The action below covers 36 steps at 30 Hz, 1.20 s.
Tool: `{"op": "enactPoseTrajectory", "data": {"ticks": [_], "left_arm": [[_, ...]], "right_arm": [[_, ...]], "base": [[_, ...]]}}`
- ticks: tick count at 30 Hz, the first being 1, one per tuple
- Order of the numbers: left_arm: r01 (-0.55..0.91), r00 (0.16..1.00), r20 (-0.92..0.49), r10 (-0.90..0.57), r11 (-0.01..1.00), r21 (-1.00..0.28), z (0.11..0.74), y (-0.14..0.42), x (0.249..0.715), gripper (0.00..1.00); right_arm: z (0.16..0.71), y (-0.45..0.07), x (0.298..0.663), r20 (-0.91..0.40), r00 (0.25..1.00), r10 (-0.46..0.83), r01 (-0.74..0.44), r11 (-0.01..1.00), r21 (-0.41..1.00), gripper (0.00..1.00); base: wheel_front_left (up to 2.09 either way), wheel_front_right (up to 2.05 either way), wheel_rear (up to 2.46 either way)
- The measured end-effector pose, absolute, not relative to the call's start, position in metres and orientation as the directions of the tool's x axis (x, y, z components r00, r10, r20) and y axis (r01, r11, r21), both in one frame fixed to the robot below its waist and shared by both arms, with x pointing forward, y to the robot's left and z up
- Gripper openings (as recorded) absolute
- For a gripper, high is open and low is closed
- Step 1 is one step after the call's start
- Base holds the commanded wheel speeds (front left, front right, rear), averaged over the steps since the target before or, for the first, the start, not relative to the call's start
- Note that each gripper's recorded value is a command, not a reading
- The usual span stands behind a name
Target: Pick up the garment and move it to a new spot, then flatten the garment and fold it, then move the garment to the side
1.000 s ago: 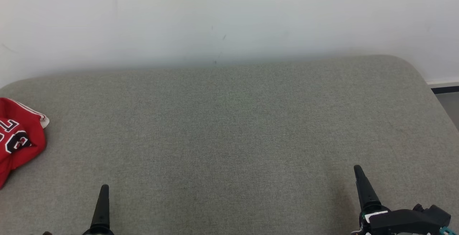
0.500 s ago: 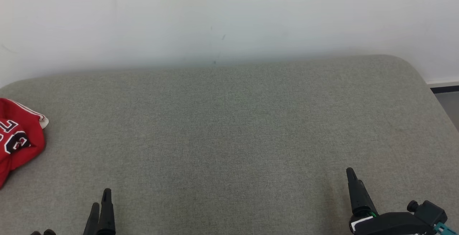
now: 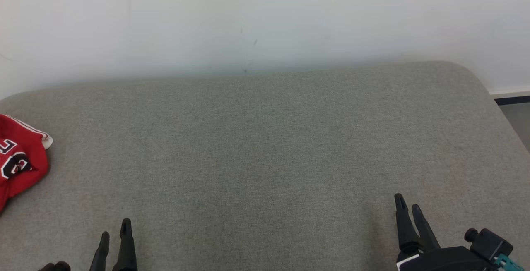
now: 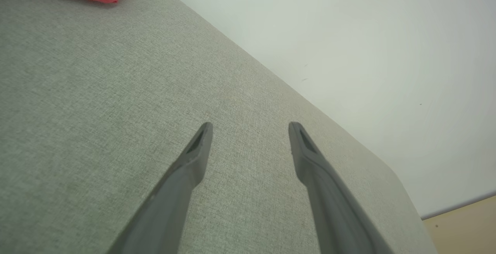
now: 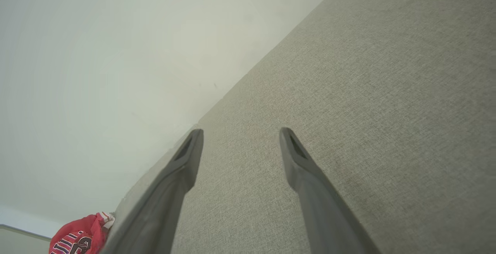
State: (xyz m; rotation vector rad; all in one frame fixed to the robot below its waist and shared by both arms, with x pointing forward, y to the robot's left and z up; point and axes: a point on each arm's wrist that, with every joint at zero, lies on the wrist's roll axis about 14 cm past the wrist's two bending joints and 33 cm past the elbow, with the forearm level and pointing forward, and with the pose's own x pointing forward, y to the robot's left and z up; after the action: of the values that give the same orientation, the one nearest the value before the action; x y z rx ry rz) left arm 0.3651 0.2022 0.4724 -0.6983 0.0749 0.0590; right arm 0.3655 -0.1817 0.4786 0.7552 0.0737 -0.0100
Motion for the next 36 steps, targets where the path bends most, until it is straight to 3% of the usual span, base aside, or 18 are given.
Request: {"op": "enactPoseTrajectory", "data": {"ticks": [36], "left_arm": [[-0.038, 0.998, -0.061, 0.022, 0.961, -0.274, 0.4703, 0.2075, 0.3618, 1.00]], "right_arm": [[0.4772, -0.1764, 0.3568, -0.037, 0.998, 0.050, -0.035, 0.940, 0.341, 1.00]], "base": [[0.00, 0.00, 0.00]]}}
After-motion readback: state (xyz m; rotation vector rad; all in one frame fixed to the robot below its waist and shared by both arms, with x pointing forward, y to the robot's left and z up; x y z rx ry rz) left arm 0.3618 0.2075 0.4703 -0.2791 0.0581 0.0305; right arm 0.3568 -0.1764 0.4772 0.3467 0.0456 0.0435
